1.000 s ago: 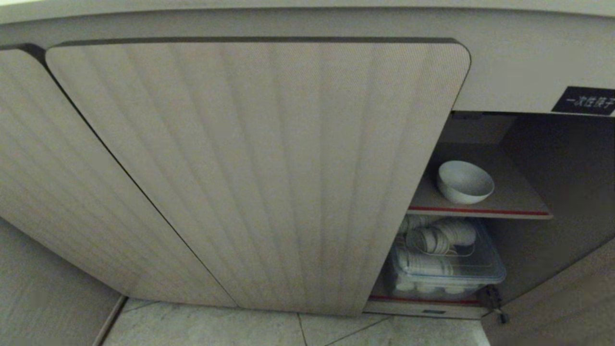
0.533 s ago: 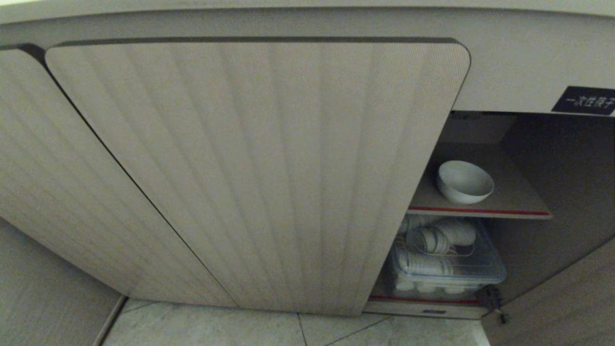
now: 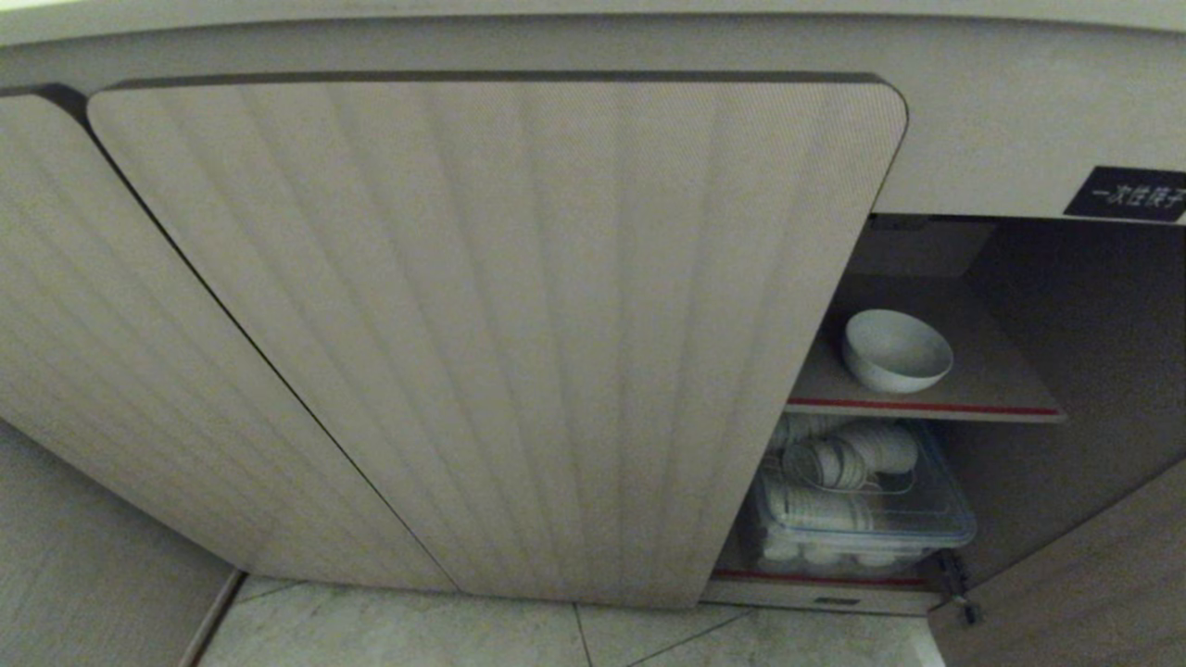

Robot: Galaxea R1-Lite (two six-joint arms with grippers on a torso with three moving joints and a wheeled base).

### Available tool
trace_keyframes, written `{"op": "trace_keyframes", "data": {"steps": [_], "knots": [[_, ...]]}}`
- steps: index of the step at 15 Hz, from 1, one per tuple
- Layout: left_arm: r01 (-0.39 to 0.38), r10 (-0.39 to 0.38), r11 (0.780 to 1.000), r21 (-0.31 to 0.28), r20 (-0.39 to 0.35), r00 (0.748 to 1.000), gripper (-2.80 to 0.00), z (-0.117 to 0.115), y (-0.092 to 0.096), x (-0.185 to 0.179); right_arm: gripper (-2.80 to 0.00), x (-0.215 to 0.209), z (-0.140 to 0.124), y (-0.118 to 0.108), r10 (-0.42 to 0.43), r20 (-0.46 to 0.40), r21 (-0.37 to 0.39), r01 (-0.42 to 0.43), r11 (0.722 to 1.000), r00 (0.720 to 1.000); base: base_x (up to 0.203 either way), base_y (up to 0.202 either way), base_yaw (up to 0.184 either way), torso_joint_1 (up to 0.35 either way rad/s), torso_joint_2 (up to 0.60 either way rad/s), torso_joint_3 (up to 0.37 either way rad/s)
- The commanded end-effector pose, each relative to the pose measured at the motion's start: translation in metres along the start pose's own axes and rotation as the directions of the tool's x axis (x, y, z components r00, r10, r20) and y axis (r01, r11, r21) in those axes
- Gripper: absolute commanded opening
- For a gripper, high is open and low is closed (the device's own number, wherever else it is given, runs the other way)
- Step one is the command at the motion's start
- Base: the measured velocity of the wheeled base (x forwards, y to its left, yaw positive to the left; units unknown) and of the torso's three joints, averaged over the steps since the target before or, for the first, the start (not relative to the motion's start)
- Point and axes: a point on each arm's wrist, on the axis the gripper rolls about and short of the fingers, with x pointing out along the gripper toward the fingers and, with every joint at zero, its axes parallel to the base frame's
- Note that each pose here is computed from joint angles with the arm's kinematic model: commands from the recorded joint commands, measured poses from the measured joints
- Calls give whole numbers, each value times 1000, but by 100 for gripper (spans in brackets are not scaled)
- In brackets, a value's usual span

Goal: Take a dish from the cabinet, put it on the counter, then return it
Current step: Take the bowl from the cabinet

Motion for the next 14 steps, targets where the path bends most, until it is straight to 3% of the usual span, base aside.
{"op": "trace_keyframes", "data": {"steps": [1, 4, 9, 11, 14], "knots": [[-1, 1, 1000, -1, 0, 1000, -280, 0, 0, 0, -280, 38, -3, -1, 18, -161, 9, -16, 1000, 987, 0, 0, 0, 0, 0, 0], [-1, 1, 1000, -1, 0, 1000, -280, 0, 0, 0, -280, 65, -17, 0, 53, -311, 30, -46, 998, 949, 0, 0, 0, 0, 0, 0], [-1, 1, 1000, -1, 1, 1000, -280, 0, 0, 0, -280, 106, -42, 2, 129, -485, 100, -92, 991, 865, 0, 0, 0, 0, 0, 0], [-1, 1, 1000, -1, 1, 1000, -280, 0, 0, 0, -280, 125, -49, 2, 132, -501, 107, -90, 990, 856, 0, 0, 0, 0, 0, 0], [-1, 1, 1000, -1, 1, 1000, -280, 0, 0, 0, -280, 155, -54, 1, 126, -482, 106, -85, 991, 867, 0, 0, 0, 0, 0, 0]]}}
